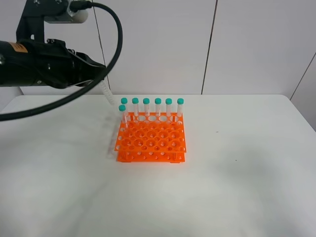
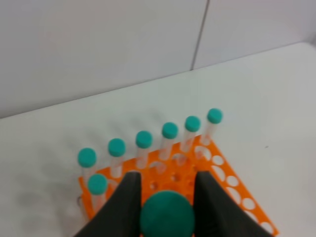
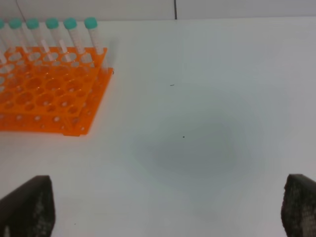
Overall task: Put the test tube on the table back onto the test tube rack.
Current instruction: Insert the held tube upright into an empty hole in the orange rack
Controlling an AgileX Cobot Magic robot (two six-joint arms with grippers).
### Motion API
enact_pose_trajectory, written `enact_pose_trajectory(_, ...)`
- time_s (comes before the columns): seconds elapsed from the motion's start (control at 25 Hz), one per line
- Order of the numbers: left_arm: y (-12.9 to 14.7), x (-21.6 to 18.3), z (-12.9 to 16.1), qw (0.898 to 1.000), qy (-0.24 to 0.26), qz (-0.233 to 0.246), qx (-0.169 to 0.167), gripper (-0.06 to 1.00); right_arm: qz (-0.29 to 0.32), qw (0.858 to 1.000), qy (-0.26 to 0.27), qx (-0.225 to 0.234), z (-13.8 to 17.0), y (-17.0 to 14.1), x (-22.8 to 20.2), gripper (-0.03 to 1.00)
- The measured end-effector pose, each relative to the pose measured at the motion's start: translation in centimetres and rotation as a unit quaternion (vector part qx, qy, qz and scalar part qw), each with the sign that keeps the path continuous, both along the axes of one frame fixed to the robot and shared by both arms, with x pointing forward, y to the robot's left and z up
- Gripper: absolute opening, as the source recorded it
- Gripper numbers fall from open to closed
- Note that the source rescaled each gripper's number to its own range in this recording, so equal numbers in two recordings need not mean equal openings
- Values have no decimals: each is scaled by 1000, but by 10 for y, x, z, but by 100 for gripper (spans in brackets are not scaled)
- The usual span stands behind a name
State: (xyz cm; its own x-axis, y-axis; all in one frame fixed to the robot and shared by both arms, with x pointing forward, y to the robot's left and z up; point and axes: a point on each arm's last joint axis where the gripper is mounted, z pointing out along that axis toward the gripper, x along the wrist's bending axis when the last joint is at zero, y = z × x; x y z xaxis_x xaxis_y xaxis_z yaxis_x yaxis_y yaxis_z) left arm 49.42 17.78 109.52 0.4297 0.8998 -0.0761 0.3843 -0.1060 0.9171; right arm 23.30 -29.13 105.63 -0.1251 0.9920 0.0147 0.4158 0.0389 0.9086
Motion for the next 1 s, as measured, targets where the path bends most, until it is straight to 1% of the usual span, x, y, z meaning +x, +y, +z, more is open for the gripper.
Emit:
enact_pose_trajectory(0.08,0,-1,-5,1000,-15,2,9,0,0,1000,0,0,0,0,0,100)
enact_pose_trajectory(0.2,2,-1,-10,999,-42,4,12,0,0,1000,0,0,0,0,0,100)
enact_pose_trajectory(0.28,2,-1,-14,999,-44,4,14,0,0,1000,0,0,0,0,0,100)
enact_pose_trajectory(0.36,1,1,-19,999,-29,2,23,0,0,1000,0,0,0,0,0,100)
enact_pose_trajectory(0.44,-2,5,-25,999,2,-3,38,0,0,1000,0,0,0,0,0,100)
enact_pose_trajectory(0.56,-9,17,-34,997,42,-11,59,0,0,1000,0,0,0,0,0,100)
enact_pose_trajectory(0.72,-24,34,-43,994,78,-25,77,0,0,1000,0,0,0,0,0,100)
enact_pose_trajectory(0.84,-40,45,-50,991,95,-41,87,0,1,1000,0,1,0,0,0,100)
enact_pose_trajectory(1.0,-56,63,-53,990,103,-47,86,0,1,1000,0,1,0,0,0,100)
